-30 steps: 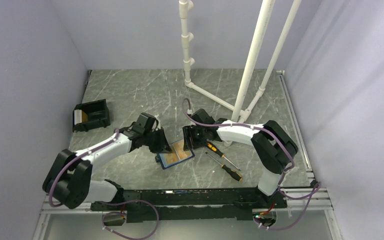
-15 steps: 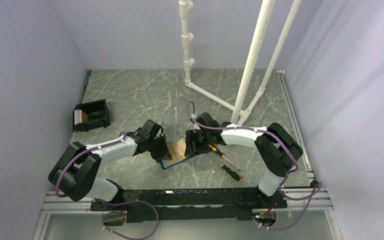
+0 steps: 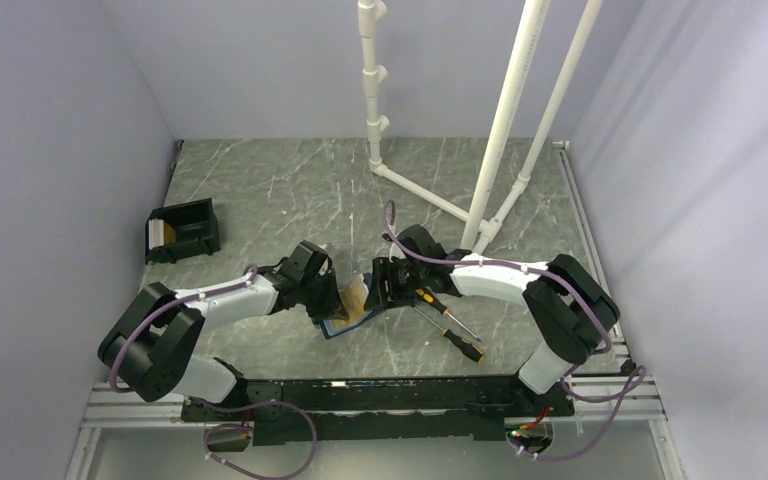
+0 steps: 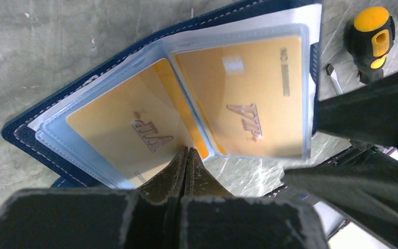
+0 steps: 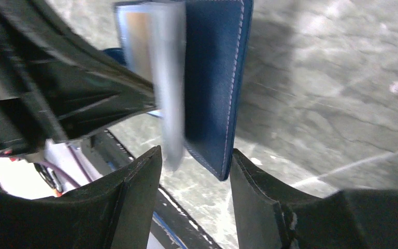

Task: Put the credit cards into the card holder
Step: Close the card holder at the center of the board.

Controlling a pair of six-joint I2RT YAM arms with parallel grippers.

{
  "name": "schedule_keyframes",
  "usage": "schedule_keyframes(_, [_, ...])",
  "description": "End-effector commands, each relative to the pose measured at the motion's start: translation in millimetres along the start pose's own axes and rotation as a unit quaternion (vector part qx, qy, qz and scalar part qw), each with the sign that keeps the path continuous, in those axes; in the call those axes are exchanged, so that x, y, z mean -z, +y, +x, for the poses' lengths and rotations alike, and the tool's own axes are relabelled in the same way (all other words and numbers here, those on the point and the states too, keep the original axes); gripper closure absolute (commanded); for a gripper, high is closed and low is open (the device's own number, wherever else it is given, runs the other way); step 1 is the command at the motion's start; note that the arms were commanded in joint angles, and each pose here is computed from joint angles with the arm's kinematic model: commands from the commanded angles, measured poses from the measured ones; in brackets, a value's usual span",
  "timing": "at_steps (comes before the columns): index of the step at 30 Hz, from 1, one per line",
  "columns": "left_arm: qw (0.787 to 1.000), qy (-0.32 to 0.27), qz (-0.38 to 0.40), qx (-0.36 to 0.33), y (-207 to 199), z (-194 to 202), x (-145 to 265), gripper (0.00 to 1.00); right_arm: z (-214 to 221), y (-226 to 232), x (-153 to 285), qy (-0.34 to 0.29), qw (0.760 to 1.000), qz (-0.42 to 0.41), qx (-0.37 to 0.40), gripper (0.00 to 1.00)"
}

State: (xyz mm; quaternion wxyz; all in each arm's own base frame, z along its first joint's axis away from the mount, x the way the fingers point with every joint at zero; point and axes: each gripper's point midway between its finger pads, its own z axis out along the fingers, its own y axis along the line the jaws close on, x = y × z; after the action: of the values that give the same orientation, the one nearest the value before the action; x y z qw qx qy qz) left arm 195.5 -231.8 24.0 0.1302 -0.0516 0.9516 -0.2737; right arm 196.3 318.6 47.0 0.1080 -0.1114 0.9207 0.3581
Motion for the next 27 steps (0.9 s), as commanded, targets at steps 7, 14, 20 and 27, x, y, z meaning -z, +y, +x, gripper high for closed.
schedule_keyframes(7, [0.998, -0.033, -0.057, -0.004, 18, -4, 21, 0.88, -22, 65, 5, -0.031, 0.991, -0.111, 0.061, 0.46])
schedule_keyframes(14, [0.994, -0.074, -0.083, 0.006, 19, -10, 64, 0.69, -24, 78, -4, -0.023, 0.988, -0.126, 0.089, 0.46])
schedule_keyframes(20, [0.983, -0.112, -0.142, 0.032, 40, -18, 96, 0.46, -14, 91, -24, 0.014, 0.983, -0.151, 0.107, 0.46])
schedule_keyframes(27, [0.983, -0.101, -0.145, 0.050, 50, -22, 101, 0.45, -7, 91, -41, 0.030, 0.981, -0.150, 0.119, 0.45])
